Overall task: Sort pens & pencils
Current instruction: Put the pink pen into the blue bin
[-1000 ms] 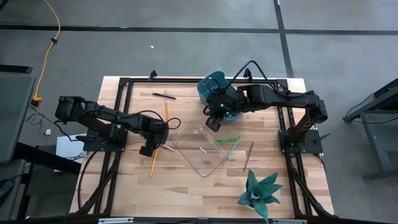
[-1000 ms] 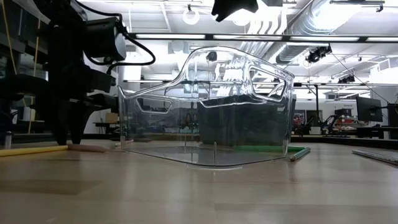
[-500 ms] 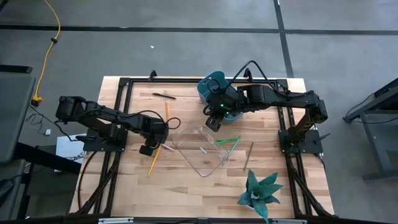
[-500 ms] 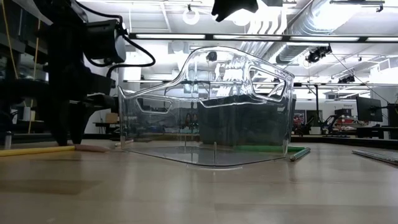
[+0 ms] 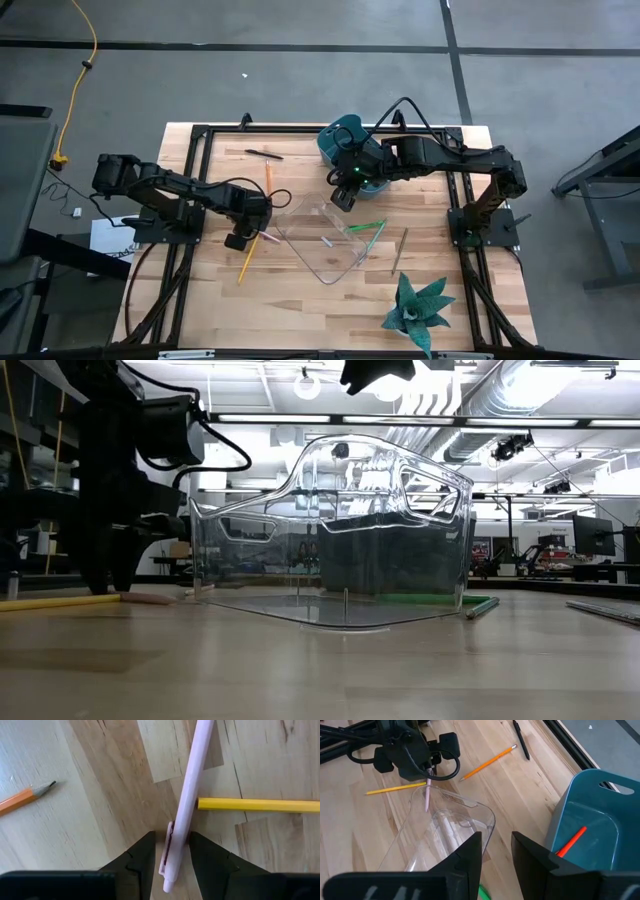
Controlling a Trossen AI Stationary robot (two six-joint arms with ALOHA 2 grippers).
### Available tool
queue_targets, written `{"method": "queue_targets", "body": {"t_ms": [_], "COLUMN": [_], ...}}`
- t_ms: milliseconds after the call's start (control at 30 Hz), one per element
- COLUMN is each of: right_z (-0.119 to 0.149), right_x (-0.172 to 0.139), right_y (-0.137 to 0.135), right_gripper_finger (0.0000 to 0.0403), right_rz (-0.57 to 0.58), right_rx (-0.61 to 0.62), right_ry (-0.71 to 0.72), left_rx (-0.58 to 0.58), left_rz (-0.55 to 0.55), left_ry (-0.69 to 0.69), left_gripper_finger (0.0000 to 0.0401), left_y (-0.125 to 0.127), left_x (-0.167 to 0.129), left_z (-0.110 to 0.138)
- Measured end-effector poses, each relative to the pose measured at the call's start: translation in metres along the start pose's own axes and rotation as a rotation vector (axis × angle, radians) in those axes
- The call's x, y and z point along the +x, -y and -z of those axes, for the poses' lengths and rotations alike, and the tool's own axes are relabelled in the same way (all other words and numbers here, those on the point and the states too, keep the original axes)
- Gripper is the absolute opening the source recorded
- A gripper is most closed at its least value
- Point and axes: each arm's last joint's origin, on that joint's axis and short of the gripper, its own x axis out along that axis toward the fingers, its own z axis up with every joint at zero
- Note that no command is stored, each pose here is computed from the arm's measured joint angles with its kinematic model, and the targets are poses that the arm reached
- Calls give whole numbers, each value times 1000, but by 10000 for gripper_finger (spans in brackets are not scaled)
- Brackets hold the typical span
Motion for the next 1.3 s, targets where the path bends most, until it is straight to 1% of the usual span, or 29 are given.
{"method": "queue_targets", "body": {"t_ms": [133,200,433,533,600,800,1067,1300], "right_z": [0,0,0,0,0,0,0,0], "right_x": [0,0,0,0,0,0,0,0], "right_y": [0,0,0,0,0,0,0,0], "right_gripper_finger": [97,97,97,97,97,97,97,97], "right_rz": [0,0,0,0,0,0,0,0], "right_rx": [-1,-2,-1,-1,-1,-1,-3,-3], "right_ry": [0,0,0,0,0,0,0,0], "left_rx": [0,0,1,1,-1,-22,-52,-81], "left_rz": [1,1,3,4,4,4,5,23], "left_ry": [0,0,3,3,3,4,7,6], "left_gripper_finger": [109,100,36,21,21,42,28,37], "left_y": [0,0,0,0,0,0,1,2], "left_x": [0,0,0,0,0,0,-1,-4], "left_z": [0,0,0,0,0,0,0,3]}}
